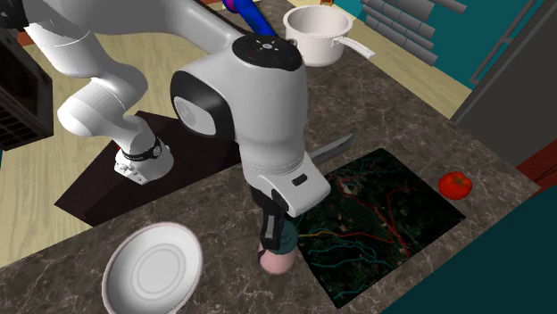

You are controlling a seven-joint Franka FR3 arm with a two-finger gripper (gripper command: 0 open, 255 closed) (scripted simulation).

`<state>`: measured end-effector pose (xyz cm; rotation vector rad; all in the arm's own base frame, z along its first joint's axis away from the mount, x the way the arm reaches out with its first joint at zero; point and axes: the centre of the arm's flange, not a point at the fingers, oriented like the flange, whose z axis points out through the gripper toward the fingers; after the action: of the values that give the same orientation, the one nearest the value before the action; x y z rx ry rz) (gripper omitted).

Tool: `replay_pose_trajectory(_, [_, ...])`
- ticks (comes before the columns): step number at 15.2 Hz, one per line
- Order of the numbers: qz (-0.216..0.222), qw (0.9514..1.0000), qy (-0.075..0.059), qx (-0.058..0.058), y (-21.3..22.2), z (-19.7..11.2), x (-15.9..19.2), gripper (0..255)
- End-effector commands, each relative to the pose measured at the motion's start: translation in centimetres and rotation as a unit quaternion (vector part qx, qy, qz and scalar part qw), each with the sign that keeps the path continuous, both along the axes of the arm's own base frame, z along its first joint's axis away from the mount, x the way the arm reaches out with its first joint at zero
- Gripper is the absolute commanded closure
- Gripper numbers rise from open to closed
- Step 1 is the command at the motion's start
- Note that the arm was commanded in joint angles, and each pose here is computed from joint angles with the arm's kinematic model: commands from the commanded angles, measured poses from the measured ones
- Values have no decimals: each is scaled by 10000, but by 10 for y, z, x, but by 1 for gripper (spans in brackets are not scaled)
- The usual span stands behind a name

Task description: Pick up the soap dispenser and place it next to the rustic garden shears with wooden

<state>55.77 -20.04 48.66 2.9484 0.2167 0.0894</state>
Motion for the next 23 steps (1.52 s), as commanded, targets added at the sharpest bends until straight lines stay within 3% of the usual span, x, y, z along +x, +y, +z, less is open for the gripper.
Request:
replay_pose_trajectory(1, [0,10000,-2,-1,0,10,0,255])
replay_pose_trajectory(23, [0,10000,-2,-1,0,126,0,255])
